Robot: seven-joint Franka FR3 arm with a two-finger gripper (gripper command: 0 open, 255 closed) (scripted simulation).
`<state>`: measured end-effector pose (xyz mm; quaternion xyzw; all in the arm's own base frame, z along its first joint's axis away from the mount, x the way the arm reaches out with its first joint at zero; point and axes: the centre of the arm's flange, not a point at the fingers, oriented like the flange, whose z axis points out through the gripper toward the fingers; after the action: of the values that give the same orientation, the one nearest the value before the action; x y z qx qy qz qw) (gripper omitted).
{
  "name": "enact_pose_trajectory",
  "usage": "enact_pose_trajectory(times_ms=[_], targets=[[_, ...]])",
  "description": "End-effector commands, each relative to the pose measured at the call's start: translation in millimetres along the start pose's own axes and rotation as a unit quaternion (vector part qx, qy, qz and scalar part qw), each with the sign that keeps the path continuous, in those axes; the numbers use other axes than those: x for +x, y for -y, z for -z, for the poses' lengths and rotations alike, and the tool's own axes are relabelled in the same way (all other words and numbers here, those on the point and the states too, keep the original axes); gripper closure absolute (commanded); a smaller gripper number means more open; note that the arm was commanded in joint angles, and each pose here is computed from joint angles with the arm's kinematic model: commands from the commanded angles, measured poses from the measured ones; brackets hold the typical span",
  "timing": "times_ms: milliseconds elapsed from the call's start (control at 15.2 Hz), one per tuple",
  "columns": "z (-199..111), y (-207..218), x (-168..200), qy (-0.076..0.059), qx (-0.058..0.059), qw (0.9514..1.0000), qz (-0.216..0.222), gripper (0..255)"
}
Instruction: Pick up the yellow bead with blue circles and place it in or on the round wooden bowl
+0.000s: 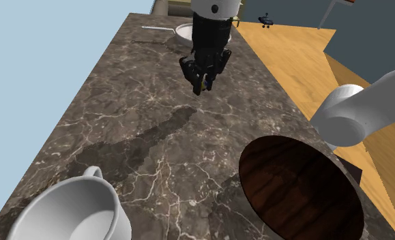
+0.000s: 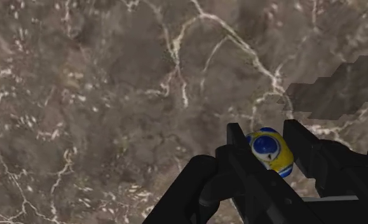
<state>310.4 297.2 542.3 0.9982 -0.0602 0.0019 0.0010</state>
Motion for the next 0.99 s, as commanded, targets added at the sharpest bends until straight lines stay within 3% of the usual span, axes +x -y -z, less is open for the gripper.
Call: enact_pose_trajectory(times_ms=[0, 924], targets=[[11.8, 0.5, -1.3, 0.0, 0.0, 1.0, 0.0, 255], [84.2, 0.4, -1.0, 0.0, 0.0, 1.0, 0.0, 255]])
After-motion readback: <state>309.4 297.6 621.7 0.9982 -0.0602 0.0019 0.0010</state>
